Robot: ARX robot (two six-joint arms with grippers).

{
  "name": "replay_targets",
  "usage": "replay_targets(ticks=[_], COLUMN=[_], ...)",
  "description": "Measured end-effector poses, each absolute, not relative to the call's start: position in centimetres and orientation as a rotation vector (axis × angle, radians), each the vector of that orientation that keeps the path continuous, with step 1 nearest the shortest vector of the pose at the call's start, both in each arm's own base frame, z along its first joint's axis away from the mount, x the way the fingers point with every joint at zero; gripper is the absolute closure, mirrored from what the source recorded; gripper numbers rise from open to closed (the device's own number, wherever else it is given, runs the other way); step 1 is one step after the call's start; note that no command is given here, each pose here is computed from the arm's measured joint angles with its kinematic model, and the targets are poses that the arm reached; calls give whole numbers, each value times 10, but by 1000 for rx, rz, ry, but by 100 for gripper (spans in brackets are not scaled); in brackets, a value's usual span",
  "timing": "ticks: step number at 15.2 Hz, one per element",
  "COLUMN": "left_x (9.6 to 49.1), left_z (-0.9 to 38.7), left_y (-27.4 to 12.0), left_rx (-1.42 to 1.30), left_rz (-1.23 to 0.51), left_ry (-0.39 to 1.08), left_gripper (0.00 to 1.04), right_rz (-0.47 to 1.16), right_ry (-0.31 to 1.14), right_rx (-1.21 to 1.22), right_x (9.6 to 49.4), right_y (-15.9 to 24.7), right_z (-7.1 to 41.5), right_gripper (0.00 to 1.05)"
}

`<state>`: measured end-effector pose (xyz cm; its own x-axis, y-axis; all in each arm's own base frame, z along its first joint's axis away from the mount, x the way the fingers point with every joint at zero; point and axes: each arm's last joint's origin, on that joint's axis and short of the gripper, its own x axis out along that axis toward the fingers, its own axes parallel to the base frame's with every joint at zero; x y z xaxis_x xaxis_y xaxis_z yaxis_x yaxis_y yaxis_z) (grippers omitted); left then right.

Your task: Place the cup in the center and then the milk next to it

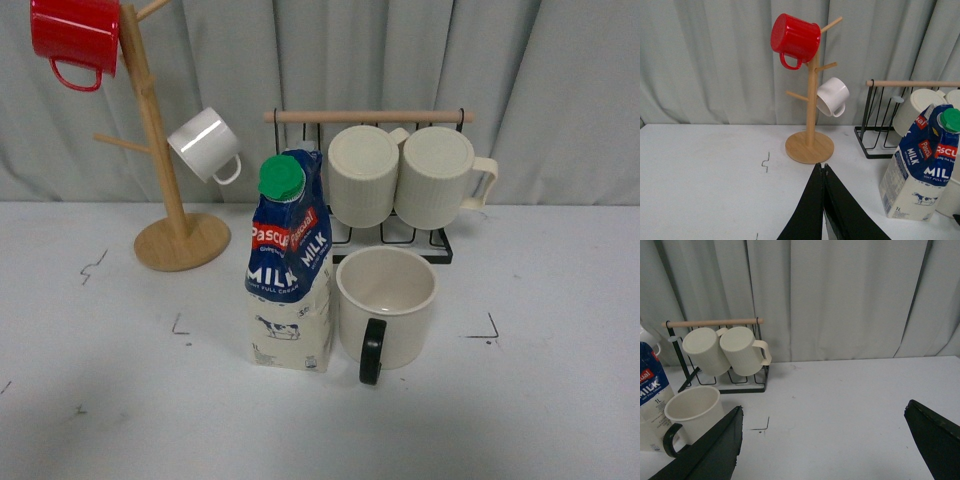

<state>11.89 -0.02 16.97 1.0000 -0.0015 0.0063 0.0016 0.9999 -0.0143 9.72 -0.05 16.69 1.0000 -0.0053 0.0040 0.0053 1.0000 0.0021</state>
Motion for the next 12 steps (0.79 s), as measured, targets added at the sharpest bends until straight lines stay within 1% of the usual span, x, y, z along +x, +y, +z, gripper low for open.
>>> replay_targets(ticks=[8,9,11,12], left_x=[108,104,97,98], left_z=[170,166,169,166], left_y=[0,0,0,0], left_rx=[-14,-14,-14,-14], left_rz=[-1,-1,1,-1], left_ry=[-12,24,-15,9], left_gripper=[103,103,103,103], right_rz=[-5,-5,-5,-5], right_ry=[-4,-4,-4,-5], right_rx=[2,2,2,2], right_x=[97,97,97,97], right_y=[-1,-1,-1,-1], right_z=[167,167,167,167], right_gripper=[6,6,6,6])
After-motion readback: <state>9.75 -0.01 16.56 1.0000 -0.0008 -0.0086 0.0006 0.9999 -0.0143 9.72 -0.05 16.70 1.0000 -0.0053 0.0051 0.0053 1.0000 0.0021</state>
